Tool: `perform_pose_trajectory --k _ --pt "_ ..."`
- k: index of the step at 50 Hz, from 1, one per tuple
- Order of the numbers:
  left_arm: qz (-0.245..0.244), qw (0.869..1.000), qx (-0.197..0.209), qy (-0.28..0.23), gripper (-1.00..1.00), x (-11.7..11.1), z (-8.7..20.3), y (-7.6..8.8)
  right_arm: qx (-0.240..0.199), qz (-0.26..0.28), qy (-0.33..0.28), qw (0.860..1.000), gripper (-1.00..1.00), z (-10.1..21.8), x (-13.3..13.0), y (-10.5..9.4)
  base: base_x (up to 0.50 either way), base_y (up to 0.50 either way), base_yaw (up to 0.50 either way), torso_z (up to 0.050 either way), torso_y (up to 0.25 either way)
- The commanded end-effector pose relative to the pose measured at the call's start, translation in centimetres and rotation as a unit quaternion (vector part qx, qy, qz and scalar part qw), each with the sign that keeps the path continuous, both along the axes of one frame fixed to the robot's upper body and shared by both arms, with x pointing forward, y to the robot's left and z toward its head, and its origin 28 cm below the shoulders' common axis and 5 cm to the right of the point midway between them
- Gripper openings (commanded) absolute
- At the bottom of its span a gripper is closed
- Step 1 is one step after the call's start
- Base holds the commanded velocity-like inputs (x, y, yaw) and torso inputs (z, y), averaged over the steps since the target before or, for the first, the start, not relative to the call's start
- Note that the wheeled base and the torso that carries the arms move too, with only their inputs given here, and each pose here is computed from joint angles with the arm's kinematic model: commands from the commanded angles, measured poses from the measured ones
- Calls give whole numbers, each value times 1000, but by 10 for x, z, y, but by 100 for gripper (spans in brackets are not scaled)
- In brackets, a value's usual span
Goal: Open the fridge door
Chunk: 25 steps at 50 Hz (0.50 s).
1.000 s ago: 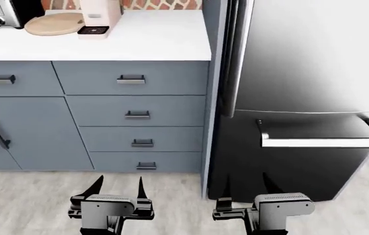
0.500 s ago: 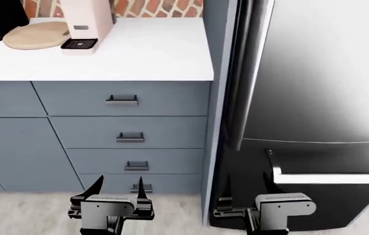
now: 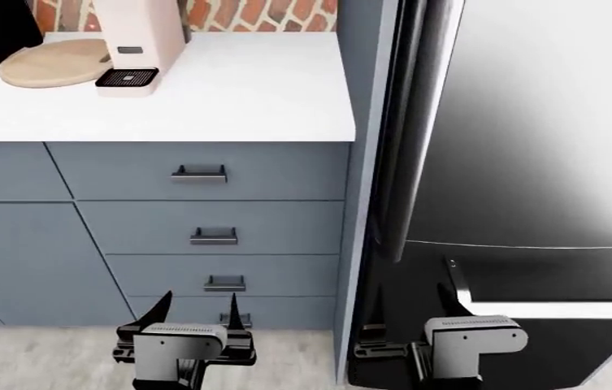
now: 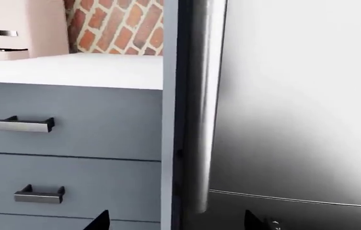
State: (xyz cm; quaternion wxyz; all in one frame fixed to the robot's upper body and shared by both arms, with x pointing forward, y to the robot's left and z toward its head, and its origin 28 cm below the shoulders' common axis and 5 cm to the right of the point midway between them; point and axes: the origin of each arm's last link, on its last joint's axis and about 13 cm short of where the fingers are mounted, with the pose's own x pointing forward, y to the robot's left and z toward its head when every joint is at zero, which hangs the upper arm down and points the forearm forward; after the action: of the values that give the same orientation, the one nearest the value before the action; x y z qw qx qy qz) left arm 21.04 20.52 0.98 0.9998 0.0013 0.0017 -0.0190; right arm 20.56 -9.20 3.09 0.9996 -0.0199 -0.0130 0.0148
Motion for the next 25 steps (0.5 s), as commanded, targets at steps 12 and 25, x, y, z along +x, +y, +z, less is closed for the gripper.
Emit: perform_pose_trajectory --k 12,25 --pt "-3 1000 -7 -5 100 -4 7 2 -18 -8 36 999 100 97 -8 -1 0 0 0 0 0" --pt "-5 1000 -7 -11 100 -5 11 3 36 7 89 995 100 154 21 -9 0 0 0 0 0"
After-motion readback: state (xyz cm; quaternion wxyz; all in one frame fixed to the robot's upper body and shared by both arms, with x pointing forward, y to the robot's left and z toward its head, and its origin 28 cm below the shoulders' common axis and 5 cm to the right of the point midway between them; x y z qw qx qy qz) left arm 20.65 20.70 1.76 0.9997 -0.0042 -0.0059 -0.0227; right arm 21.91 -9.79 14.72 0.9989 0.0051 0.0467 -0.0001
